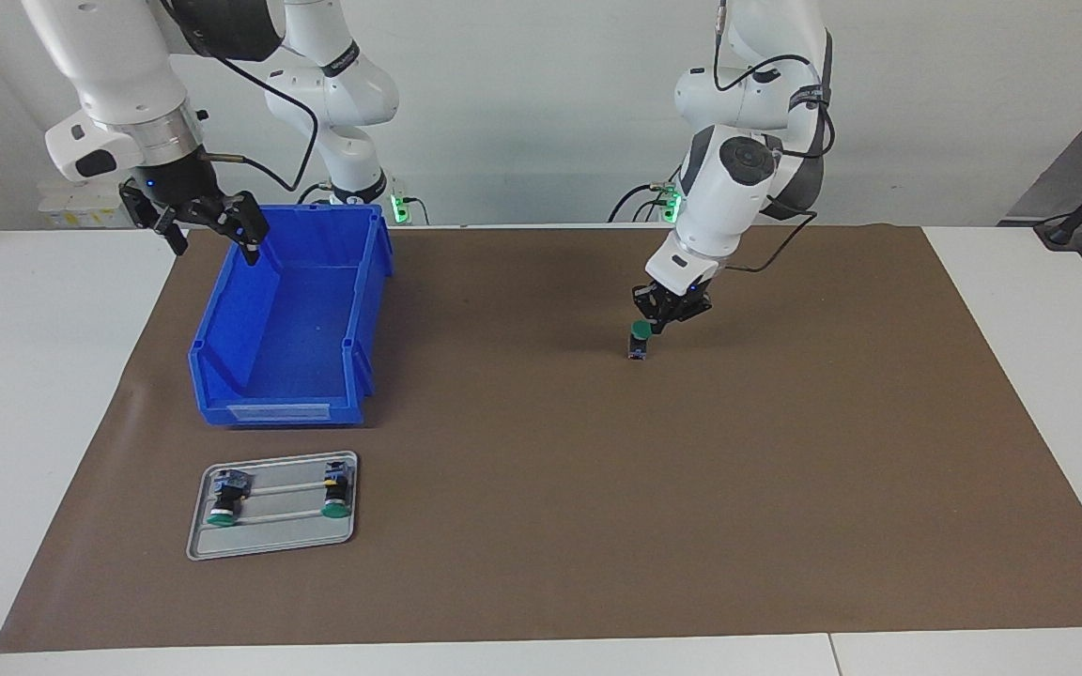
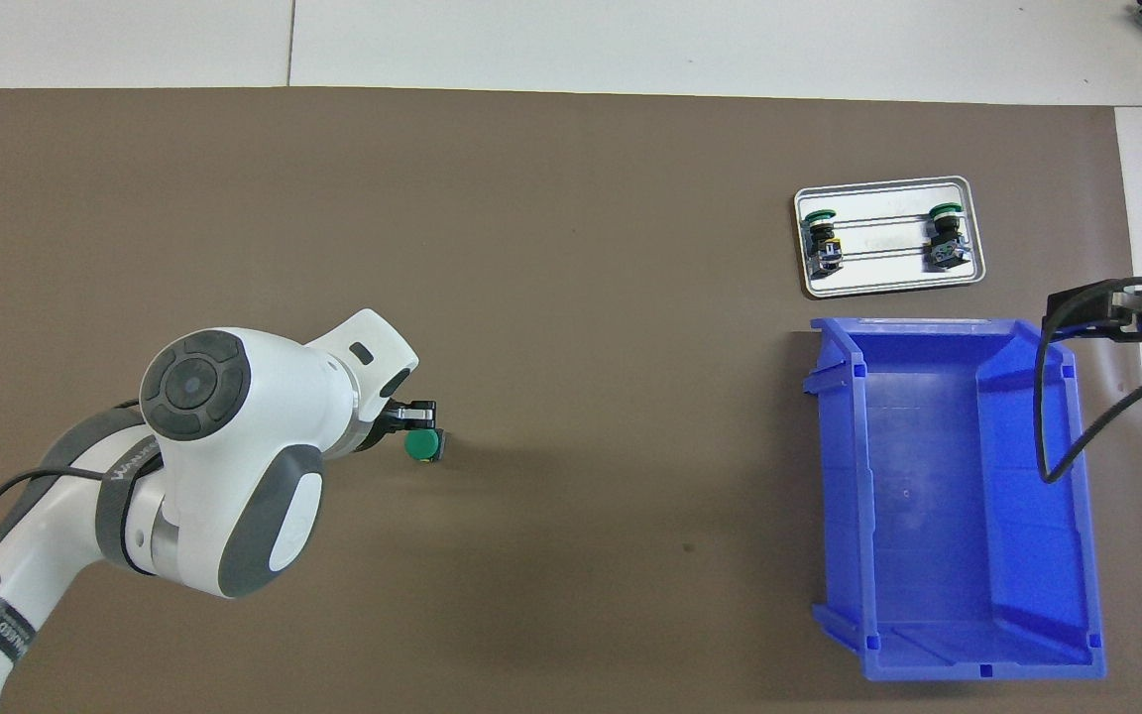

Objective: Place and press button with both arms
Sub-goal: 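Press down on the green button with the left gripper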

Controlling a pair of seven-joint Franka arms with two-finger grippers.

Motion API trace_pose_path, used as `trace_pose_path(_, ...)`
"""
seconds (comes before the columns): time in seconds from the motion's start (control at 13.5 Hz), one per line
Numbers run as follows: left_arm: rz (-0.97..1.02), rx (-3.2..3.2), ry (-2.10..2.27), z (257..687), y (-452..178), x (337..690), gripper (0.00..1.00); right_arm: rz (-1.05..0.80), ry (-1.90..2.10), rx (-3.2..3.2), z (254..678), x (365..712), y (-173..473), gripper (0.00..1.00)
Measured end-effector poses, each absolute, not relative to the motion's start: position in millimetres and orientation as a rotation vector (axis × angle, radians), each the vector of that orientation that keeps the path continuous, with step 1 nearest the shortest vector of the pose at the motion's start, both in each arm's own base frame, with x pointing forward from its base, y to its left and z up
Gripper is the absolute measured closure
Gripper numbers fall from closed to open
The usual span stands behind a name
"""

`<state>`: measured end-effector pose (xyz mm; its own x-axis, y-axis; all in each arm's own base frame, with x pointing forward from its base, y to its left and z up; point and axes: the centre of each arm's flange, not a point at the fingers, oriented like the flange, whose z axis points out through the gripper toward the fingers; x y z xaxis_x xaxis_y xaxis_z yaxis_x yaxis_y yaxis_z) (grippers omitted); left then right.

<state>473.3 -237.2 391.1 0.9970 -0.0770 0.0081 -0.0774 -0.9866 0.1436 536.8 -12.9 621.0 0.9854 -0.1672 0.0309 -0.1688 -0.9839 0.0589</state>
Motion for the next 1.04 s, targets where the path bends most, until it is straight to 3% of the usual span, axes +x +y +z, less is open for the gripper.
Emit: trace_pose_path(1.04, -0.007, 2.998, -0.147, 369, -248, 465, 0.99, 0.04, -0.261, 3.069, 621, 537, -13, 0.0)
